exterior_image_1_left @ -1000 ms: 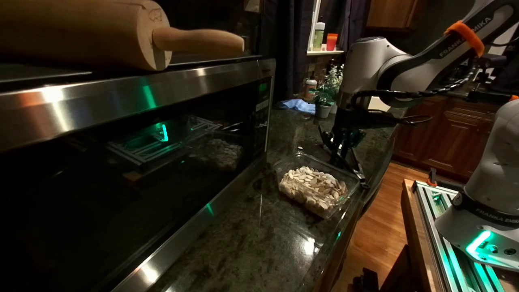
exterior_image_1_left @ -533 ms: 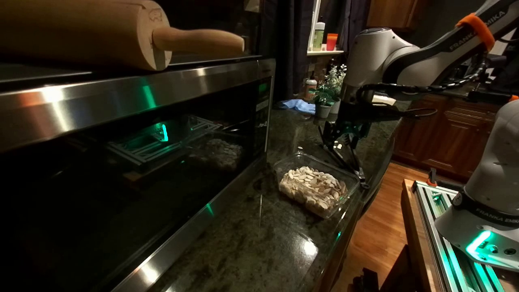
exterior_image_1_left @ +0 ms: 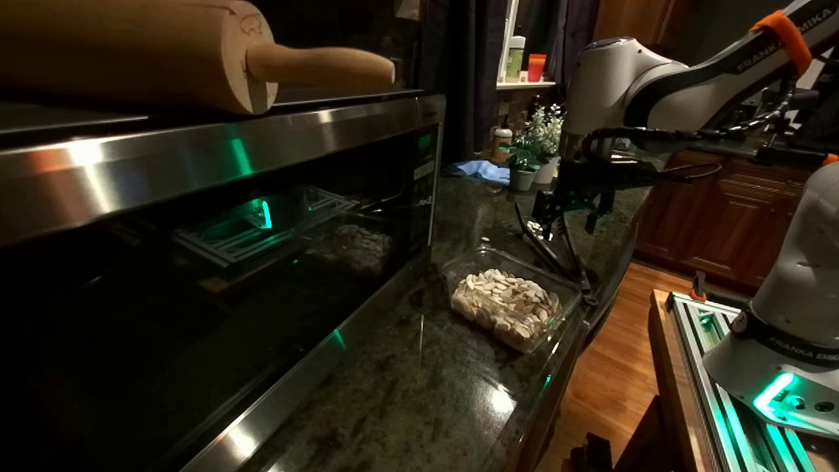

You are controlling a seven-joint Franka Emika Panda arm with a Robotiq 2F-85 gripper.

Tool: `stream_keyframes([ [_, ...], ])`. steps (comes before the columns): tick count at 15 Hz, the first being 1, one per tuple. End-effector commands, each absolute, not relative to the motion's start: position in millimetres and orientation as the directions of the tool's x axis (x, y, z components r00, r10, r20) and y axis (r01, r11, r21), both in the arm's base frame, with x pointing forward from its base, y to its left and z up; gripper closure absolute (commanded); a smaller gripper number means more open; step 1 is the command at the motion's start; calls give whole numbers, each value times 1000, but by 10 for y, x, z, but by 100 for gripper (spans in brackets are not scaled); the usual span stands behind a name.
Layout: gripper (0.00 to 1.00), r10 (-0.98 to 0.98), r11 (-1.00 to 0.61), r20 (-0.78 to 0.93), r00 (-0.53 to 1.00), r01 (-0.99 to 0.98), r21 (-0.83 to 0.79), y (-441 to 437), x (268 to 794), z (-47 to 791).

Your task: Use the tongs to pick up a bean and put it inside the container

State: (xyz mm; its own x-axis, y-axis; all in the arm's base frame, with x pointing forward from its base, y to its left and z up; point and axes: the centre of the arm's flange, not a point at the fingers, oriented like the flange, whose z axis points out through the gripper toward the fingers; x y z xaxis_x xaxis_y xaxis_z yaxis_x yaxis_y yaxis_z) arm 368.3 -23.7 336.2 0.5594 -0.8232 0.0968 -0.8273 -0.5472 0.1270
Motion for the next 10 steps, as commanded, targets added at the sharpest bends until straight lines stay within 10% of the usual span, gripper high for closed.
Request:
stream_keyframes([
  [1,0,-842,-516,104,530,-846,134,-246,3117,3094],
  [10,0,-883,-448,92,460,-885,125,-164,3010,3097],
])
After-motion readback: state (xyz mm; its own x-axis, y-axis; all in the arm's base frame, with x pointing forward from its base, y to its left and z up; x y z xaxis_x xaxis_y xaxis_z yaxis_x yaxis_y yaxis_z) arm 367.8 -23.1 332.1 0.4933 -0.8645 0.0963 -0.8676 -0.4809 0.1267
